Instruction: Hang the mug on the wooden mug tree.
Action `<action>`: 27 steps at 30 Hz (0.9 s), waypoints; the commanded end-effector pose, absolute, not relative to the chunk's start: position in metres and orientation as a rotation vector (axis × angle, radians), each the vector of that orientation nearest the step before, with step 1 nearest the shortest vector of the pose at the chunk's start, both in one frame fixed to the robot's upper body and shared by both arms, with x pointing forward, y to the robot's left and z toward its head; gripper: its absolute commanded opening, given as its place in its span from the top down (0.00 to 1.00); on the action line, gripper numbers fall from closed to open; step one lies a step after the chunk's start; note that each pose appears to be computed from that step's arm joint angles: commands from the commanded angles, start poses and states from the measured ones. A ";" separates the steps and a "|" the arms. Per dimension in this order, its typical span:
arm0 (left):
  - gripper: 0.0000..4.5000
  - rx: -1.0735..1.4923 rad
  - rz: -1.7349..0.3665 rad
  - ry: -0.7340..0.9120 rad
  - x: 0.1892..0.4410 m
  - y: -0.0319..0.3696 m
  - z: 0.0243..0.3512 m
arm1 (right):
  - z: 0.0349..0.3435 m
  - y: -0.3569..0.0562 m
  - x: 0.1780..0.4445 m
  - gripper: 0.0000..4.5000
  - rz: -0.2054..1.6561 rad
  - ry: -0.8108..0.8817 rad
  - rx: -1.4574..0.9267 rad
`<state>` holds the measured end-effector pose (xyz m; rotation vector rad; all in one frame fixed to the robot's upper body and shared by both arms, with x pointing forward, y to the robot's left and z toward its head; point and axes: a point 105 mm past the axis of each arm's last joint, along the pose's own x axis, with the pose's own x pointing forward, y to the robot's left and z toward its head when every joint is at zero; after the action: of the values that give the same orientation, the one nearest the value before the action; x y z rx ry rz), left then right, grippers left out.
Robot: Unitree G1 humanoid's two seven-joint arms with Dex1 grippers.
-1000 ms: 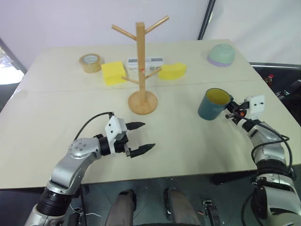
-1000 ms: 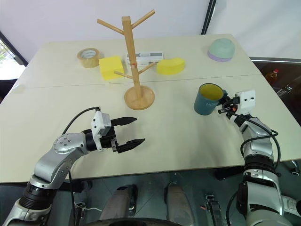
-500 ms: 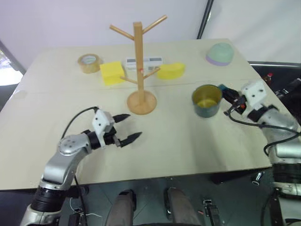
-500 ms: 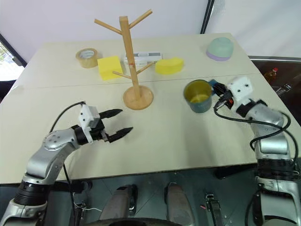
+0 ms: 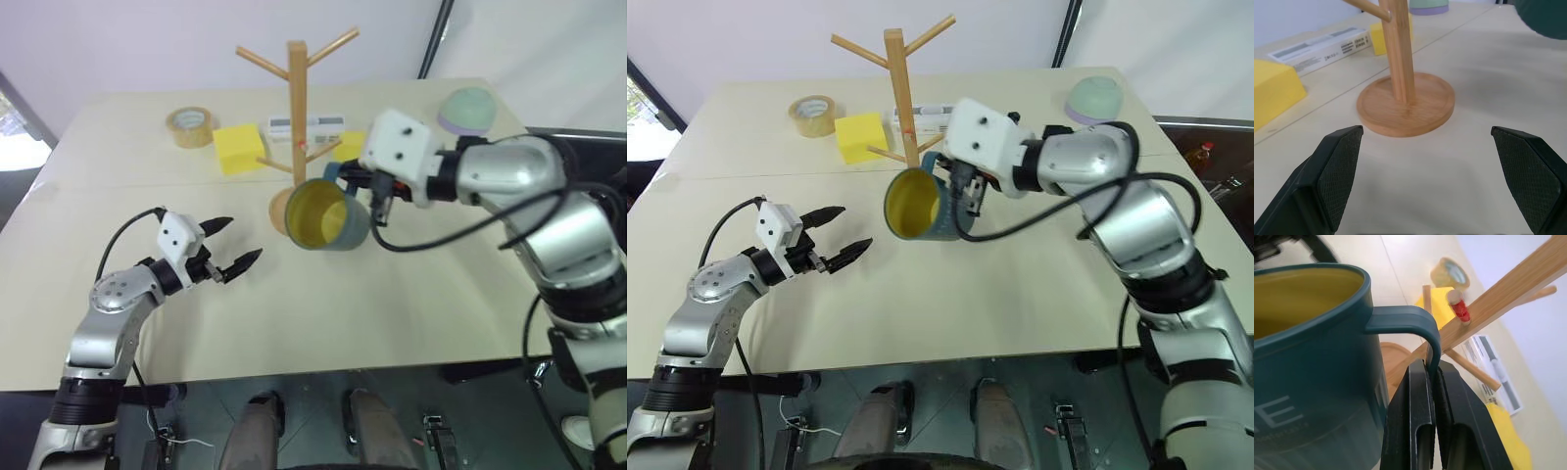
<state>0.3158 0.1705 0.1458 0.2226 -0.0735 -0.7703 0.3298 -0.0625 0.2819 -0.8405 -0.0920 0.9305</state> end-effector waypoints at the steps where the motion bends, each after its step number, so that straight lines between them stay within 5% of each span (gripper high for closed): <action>1: 0.00 0.242 -0.762 -0.124 0.312 0.169 0.156 | 0.301 -0.055 0.338 0.99 0.872 -0.132 -0.849; 27: 0.00 0.215 -0.786 -0.160 0.313 0.163 0.162 | 0.298 -0.039 0.375 0.99 0.797 -0.087 -0.834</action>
<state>0.3141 0.1650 0.1478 0.2048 -0.1011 -0.7787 0.3786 -0.0425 0.2826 -0.8137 -0.0247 0.8089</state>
